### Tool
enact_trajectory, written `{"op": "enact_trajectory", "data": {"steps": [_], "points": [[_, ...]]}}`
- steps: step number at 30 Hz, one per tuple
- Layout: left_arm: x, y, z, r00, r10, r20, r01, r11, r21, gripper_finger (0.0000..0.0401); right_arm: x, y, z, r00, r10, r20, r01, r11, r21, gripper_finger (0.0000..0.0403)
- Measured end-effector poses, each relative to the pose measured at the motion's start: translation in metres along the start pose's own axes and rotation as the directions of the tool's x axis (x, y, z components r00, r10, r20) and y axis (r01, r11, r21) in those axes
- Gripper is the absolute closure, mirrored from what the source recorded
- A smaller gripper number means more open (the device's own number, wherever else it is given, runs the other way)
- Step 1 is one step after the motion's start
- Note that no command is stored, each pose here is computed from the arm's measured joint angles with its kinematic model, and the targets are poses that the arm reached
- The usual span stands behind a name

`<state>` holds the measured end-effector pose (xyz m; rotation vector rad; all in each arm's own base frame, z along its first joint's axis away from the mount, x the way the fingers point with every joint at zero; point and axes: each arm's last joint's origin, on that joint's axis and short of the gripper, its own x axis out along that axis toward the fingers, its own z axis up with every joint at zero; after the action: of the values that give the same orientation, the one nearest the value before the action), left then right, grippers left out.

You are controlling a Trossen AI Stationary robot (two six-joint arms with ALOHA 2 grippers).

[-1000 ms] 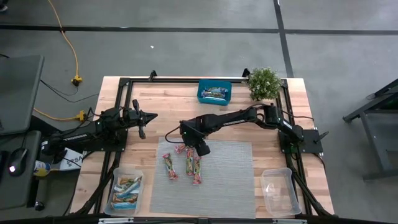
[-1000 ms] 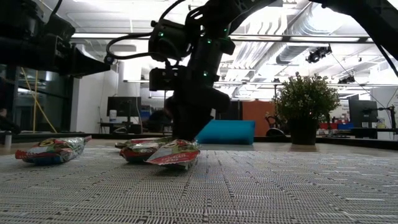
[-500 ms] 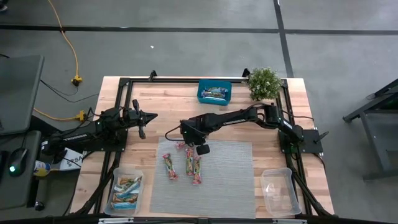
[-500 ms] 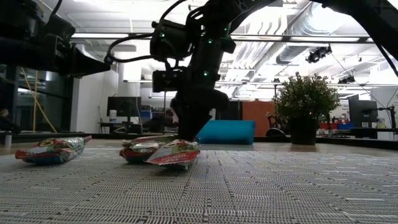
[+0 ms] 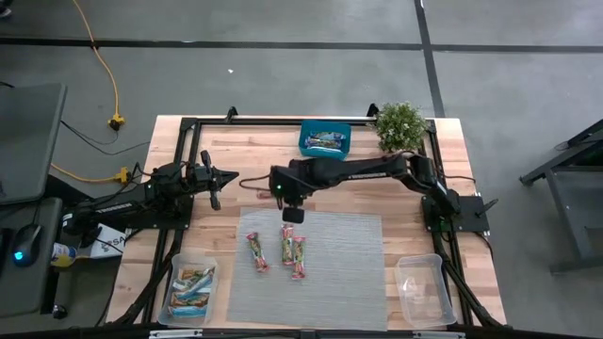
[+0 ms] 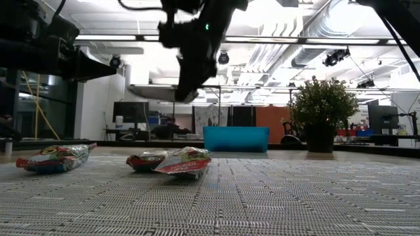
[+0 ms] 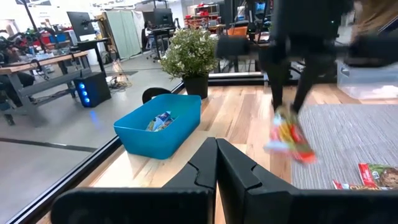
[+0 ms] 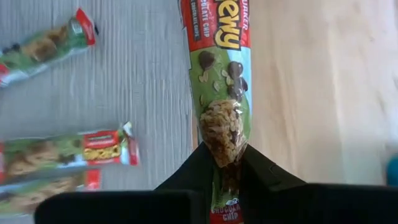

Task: Pick and place Granola Bars by type
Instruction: Put the red granola bar into the right transparent bin

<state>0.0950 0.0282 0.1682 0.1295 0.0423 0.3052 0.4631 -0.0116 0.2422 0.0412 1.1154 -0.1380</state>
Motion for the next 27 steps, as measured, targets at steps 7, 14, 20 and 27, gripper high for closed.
{"op": "enact_trajectory", "data": {"steps": [7,14,20,27], "points": [[0.0,0.0,0.0,1.0,0.0,0.0,0.0,1.0,0.0,0.04,-0.053,0.0,0.007,0.994,0.049,-0.096,-0.031,0.984,0.178,0.0367],[0.0,0.0,0.0,1.0,0.0,0.0,0.0,1.0,0.0,0.04,-0.102,0.015,-0.004,0.956,0.136,-0.258,-0.086,0.977,0.195,0.037],[0.0,0.0,0.0,1.0,0.0,0.0,0.0,1.0,0.0,0.04,-0.131,0.039,-0.032,0.923,0.22,-0.317,-0.168,0.968,0.184,0.0372],[0.0,0.0,0.0,1.0,0.0,0.0,0.0,1.0,0.0,0.04,-0.154,0.057,-0.092,0.893,0.163,-0.418,-0.066,0.969,0.237,0.0373]]}}
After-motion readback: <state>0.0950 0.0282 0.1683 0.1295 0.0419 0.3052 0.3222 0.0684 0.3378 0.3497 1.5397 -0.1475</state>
